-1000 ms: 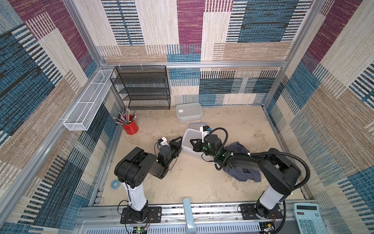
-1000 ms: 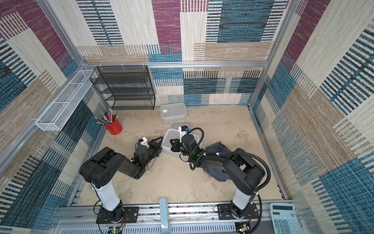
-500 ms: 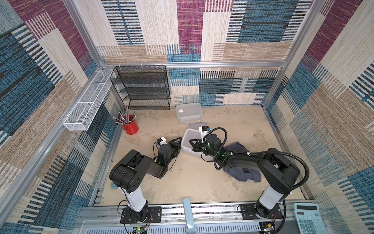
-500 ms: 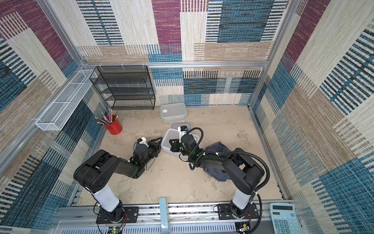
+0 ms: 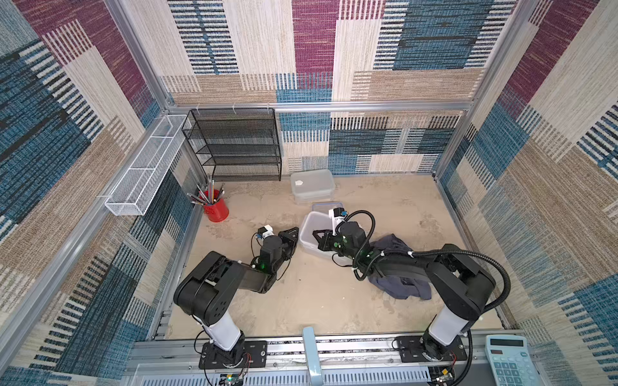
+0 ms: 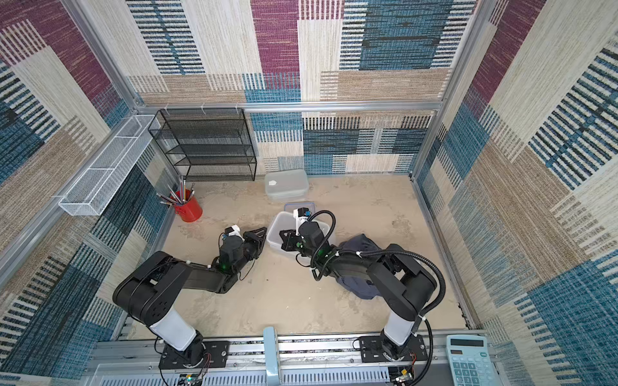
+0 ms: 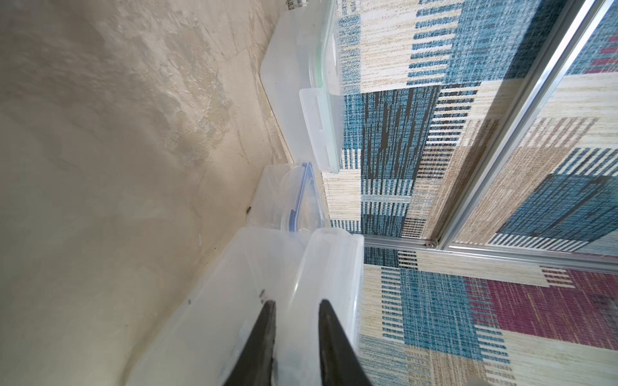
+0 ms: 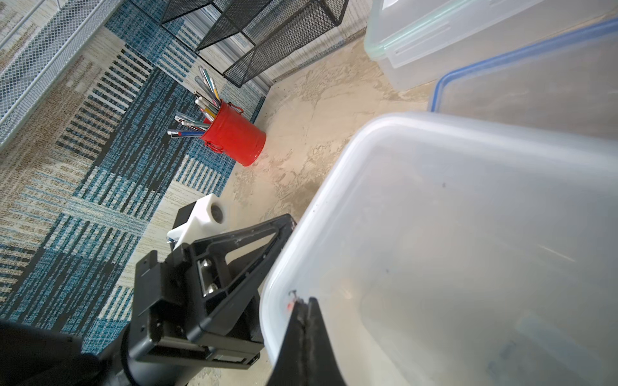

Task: Wipe the insides of the lunch boxes
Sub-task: Open the fastener of the lunch box.

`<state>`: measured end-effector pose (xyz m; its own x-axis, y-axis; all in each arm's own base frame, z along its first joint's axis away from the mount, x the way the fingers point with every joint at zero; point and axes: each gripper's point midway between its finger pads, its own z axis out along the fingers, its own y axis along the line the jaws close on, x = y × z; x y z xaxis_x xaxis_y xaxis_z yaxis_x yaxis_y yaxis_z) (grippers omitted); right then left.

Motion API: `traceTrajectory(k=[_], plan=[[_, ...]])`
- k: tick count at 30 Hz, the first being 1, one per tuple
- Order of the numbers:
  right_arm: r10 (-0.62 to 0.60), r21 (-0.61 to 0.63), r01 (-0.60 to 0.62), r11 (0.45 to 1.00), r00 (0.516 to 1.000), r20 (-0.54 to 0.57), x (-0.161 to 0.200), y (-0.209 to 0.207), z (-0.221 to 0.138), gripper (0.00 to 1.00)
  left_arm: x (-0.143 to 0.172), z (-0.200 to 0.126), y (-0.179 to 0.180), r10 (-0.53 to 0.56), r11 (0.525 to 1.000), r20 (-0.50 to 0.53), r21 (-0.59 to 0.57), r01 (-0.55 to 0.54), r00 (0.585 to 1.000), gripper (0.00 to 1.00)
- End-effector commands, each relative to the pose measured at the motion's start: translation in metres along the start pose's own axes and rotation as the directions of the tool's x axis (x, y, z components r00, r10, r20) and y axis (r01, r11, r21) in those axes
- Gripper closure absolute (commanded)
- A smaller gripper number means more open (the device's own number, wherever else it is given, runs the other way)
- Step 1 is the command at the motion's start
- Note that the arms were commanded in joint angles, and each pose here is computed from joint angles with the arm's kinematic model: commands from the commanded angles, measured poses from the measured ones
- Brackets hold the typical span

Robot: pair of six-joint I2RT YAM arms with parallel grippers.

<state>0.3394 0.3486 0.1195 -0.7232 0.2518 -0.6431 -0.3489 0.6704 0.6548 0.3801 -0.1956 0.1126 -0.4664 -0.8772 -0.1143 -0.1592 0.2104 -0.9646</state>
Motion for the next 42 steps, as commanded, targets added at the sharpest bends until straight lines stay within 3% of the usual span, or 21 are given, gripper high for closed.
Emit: traceTrajectory(k=[1, 13, 17, 21, 27, 33, 37, 42], plan=[[0.177, 0.364, -0.023, 0.931, 0.902, -0.395, 0.118, -0.094, -0.029, 1.00, 0.035, -0.010, -0.042, 0.106, 0.985, -0.182, 0.154, -0.079, 0.978, 0.77], [0.160, 0.349, -0.013, 0.937, 0.903, -0.398, 0.112, -0.087, -0.026, 1.00, 0.030, -0.017, -0.046, 0.245, 0.968, -0.161, 0.088, -0.233, 0.956, 0.76], [0.125, 0.328, 0.013, 0.945, 0.910, -0.395, 0.099, -0.076, -0.021, 1.00, 0.029, -0.017, -0.049, 0.270, 0.962, -0.160, 0.078, -0.261, 0.949, 0.67], [0.059, 0.276, 0.052, 0.960, 0.923, -0.381, 0.072, -0.052, -0.013, 1.00, 0.027, -0.018, -0.056, 0.318, 0.948, -0.166, 0.047, -0.315, 0.933, 0.50], [-0.049, 0.173, 0.117, 0.978, 0.935, -0.352, 0.025, -0.007, -0.003, 0.71, 0.015, -0.027, -0.060, 0.375, 0.924, -0.145, -0.028, -0.382, 0.916, 0.32], [-0.125, 0.101, 0.159, 0.982, 0.951, -0.282, -0.028, 0.021, -0.012, 0.47, 0.007, -0.038, -0.076, 0.445, 0.886, -0.144, -0.072, -0.457, 0.884, 0.30], [-0.156, 0.118, 0.184, 0.976, 0.963, -0.219, -0.068, 0.010, -0.027, 0.29, 0.009, -0.045, -0.081, 0.471, 0.865, -0.189, -0.094, -0.494, 0.862, 0.30], [-0.211, 0.205, 0.249, 0.946, 0.958, -0.192, -0.110, -0.033, -0.038, 0.09, 0.031, -0.052, -0.068, 0.465, 0.831, -0.371, -0.131, -0.541, 0.804, 0.28]])
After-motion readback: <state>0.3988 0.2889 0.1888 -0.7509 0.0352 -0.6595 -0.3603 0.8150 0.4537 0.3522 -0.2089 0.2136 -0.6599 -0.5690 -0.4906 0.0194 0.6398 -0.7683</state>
